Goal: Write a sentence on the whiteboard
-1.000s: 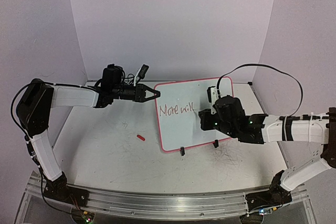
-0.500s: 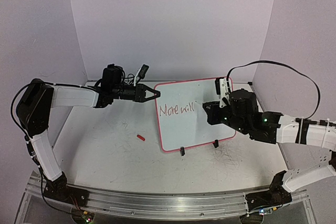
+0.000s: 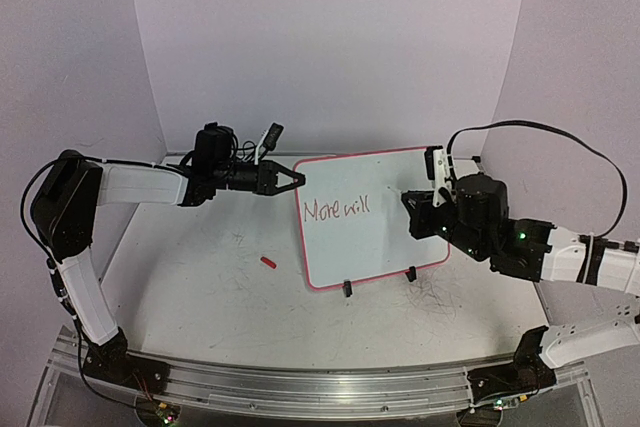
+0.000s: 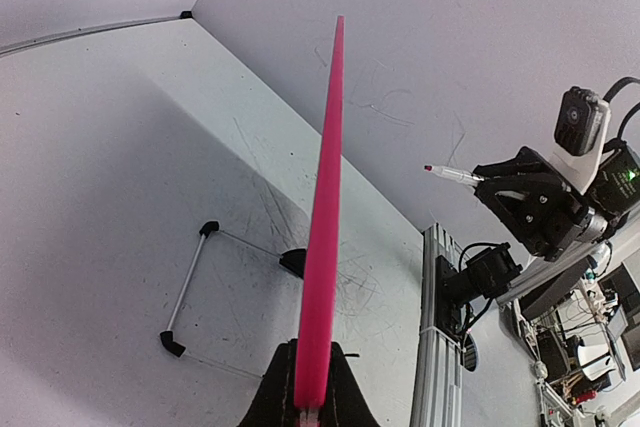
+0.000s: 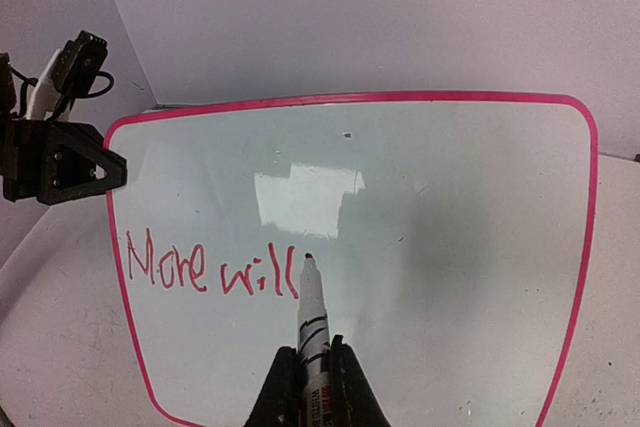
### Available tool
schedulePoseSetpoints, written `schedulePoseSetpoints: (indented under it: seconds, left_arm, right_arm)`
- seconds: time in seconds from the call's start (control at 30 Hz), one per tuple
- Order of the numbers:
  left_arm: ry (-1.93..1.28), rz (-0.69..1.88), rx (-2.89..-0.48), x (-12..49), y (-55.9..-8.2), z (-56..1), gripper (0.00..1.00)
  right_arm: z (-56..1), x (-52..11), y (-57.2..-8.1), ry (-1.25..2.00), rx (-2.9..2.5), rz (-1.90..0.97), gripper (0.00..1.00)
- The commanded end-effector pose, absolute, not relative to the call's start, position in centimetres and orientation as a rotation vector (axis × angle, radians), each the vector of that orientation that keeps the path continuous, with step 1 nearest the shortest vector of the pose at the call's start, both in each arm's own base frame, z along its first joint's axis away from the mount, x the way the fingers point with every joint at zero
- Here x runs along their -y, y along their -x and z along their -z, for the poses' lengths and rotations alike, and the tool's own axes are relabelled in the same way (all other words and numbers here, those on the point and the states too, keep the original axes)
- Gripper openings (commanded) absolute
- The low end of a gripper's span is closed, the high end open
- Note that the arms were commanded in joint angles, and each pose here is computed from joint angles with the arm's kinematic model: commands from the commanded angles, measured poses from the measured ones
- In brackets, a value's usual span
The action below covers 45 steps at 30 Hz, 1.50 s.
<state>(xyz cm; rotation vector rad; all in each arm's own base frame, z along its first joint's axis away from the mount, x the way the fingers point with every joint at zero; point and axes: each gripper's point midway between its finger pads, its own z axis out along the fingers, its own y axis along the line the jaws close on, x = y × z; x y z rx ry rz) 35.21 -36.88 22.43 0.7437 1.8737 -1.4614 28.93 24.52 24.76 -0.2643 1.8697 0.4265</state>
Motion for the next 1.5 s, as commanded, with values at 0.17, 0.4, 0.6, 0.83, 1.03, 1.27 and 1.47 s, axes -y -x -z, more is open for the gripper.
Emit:
schedulePoseSetpoints:
  seconds: [0.17, 0.4, 0.6, 0.83, 1.03, 1.27, 1.47]
  left_arm:
    - [-0.737, 1.441, -1.875, 36.7, -35.0, -22.9, 0.0]
    - [-0.734, 1.438, -1.88, 36.7, -35.0, -22.9, 0.0]
    - [-0.739, 1.439, -1.88, 36.7, -35.0, -22.9, 0.0]
    - [-0.737, 1.436, -1.883, 36.7, -35.1, -22.9, 0.0]
    - [-0.738, 1.432, -1.88, 36.7, -35.0, -23.0, 0.0]
    - [-0.737, 1.43, -1.879, 36.7, -35.1, -23.1, 0.0]
    - [-0.734, 1.432, -1.89, 36.8, -35.2, -22.7, 0.0]
  right_arm:
    - [-25.7, -24.1, -29.4, 0.247, -1.831, -0.398, 0.0]
    - [-24.9, -24.9, -29.3, 0.274, -1.849, -0.425, 0.0]
    - [-24.6, -25.5, -29.3, 0.29, -1.856, -0.445, 0.0]
    - [-24.3, -26.1, -29.5, 0.295, -1.865, -0.462, 0.0]
    - [-24.1, -25.9, -29.5, 0.272, -1.872, -0.466, 0.0]
    - [-24.0, -25.7, -29.4, 0.263, -1.873, -0.471, 0.0]
    - [-24.0, -25.4, -29.5, 0.248, -1.873, -0.455, 0.0]
